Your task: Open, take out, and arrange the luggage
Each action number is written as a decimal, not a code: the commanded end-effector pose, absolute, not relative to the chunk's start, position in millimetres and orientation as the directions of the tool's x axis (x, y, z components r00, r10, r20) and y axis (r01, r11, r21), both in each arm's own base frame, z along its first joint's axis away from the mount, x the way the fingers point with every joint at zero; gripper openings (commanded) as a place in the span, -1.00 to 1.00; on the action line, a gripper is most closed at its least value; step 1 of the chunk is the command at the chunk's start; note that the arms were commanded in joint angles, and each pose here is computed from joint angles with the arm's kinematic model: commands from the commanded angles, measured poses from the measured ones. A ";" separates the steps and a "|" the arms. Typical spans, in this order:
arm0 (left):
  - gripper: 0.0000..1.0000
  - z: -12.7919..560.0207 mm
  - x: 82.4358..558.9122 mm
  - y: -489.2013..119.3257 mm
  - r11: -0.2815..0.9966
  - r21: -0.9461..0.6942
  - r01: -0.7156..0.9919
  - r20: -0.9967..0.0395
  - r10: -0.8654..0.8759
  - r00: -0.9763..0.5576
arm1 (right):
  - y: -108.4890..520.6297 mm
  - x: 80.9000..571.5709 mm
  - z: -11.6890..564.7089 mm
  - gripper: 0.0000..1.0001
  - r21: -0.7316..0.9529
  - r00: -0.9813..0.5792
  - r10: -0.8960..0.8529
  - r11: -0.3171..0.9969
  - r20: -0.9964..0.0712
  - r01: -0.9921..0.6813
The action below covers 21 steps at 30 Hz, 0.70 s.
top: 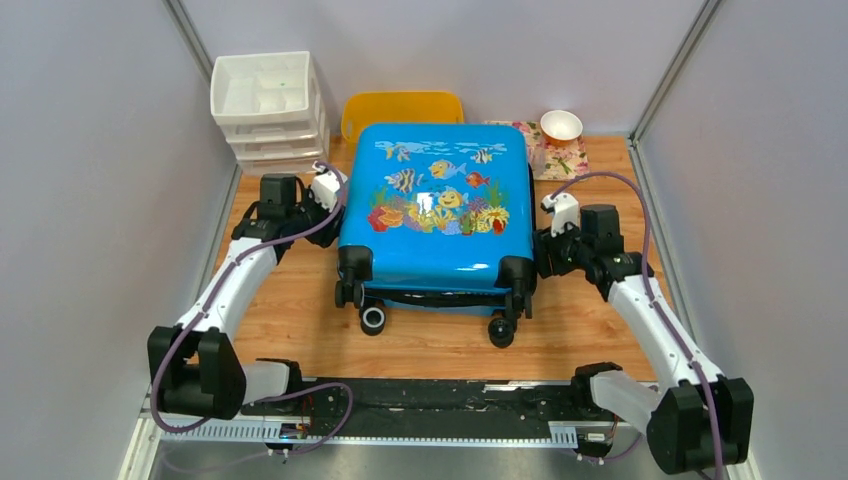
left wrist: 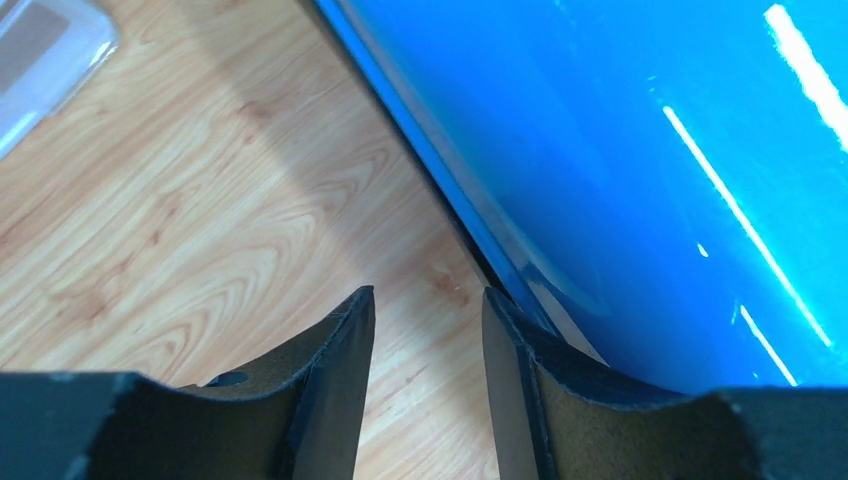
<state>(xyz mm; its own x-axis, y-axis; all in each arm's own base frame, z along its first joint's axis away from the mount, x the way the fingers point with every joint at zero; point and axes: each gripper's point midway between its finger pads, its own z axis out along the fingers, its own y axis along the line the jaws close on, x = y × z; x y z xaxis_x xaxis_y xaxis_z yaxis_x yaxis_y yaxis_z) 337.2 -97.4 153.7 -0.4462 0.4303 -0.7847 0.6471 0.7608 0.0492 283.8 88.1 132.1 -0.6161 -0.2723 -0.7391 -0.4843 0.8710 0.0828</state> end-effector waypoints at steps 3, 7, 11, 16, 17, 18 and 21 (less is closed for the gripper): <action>0.15 161.6 304.7 -128.3 0.708 -0.089 0.700 -0.802 0.365 -0.472 | 199.1 185.0 134.9 0.15 0.349 -0.560 -0.357 0.507 -0.748 -0.788; 0.18 188.2 347.1 -90.3 0.826 -0.068 0.559 -0.821 0.272 -0.502 | 217.4 162.1 134.6 0.15 0.389 -0.551 -0.387 0.423 -0.740 -0.819; 0.18 208.2 380.4 -78.9 0.845 -0.055 0.533 -0.841 0.248 -0.480 | 237.0 133.8 126.9 0.14 0.466 -0.569 -0.418 0.329 -0.708 -0.821; 0.18 219.4 410.4 -86.7 0.840 -0.110 0.531 -0.847 0.200 -0.492 | 263.4 94.0 153.0 0.18 0.435 -0.423 -0.475 0.093 -0.771 -0.896; 0.18 218.1 411.6 -87.5 0.840 -0.119 0.529 -0.845 0.194 -0.498 | 262.6 100.0 162.1 0.21 0.344 -0.328 -0.480 0.056 -0.814 -0.937; 0.19 215.8 412.2 -86.3 0.850 -0.137 0.509 -0.840 0.173 -0.515 | 257.0 98.5 176.5 0.23 0.309 -0.287 -0.503 0.040 -0.815 -0.950; 0.20 216.5 416.7 -69.5 0.884 -0.204 0.421 -0.842 0.060 -0.536 | 231.5 91.1 209.8 0.35 0.168 -0.111 -0.554 -0.052 -0.825 -0.984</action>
<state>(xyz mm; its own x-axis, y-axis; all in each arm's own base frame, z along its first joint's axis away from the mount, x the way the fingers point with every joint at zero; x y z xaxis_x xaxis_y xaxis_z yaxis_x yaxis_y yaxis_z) 426.3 -52.5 216.0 -0.4705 0.2312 -0.8516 0.4418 0.8971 -0.0005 148.6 215.7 123.1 -0.5292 -0.5288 -0.6636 -0.8305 0.4831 0.2773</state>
